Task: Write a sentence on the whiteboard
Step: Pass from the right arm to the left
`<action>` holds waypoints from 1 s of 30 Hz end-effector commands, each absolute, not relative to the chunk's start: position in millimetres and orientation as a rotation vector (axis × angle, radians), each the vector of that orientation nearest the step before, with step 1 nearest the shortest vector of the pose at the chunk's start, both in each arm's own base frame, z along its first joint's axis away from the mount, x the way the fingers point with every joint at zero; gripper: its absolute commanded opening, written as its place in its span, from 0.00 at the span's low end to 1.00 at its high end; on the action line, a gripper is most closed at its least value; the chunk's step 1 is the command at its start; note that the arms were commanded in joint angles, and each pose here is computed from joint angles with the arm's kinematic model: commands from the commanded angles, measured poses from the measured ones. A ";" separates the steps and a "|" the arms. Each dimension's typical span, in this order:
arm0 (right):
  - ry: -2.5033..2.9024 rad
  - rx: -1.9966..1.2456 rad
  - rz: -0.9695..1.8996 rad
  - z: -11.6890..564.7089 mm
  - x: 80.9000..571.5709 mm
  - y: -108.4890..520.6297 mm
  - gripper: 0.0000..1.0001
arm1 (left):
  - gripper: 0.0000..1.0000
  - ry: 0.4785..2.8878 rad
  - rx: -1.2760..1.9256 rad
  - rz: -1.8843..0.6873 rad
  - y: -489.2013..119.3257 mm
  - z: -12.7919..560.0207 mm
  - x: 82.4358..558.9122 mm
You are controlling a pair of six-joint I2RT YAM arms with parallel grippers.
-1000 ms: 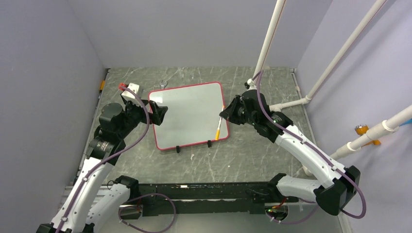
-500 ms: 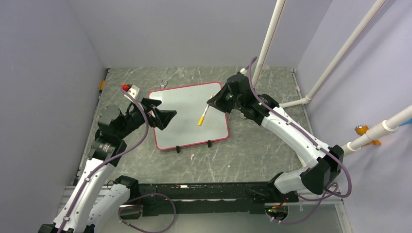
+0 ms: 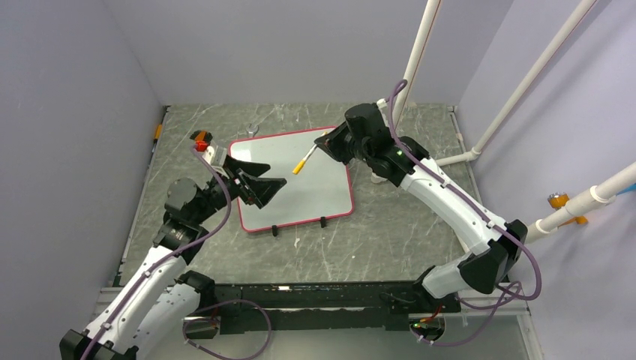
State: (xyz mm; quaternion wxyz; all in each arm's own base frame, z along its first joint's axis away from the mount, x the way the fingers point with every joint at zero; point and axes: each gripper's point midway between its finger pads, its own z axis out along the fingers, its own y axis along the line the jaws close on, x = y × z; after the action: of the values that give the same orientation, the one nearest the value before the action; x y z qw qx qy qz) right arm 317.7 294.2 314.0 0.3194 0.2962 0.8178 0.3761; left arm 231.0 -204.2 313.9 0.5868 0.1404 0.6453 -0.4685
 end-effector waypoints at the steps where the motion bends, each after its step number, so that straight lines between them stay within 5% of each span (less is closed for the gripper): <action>1: 2.127 0.853 1.030 325.8 320.4 301.6 0.00 | 0.93 1.355 0.304 -1.143 -208.8 349.7 226.5; 30: 2.112 0.916 1.028 330.2 313.3 311.6 0.00 | 0.62 1.369 0.226 -1.127 -240.4 329.3 241.3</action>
State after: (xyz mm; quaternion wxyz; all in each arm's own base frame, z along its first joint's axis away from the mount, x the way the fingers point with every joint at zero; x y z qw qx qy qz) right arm 309.7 313.8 304.2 0.2854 0.3358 0.8200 0.3653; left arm 239.9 -241.2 311.3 0.6036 0.1022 0.6205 -0.4901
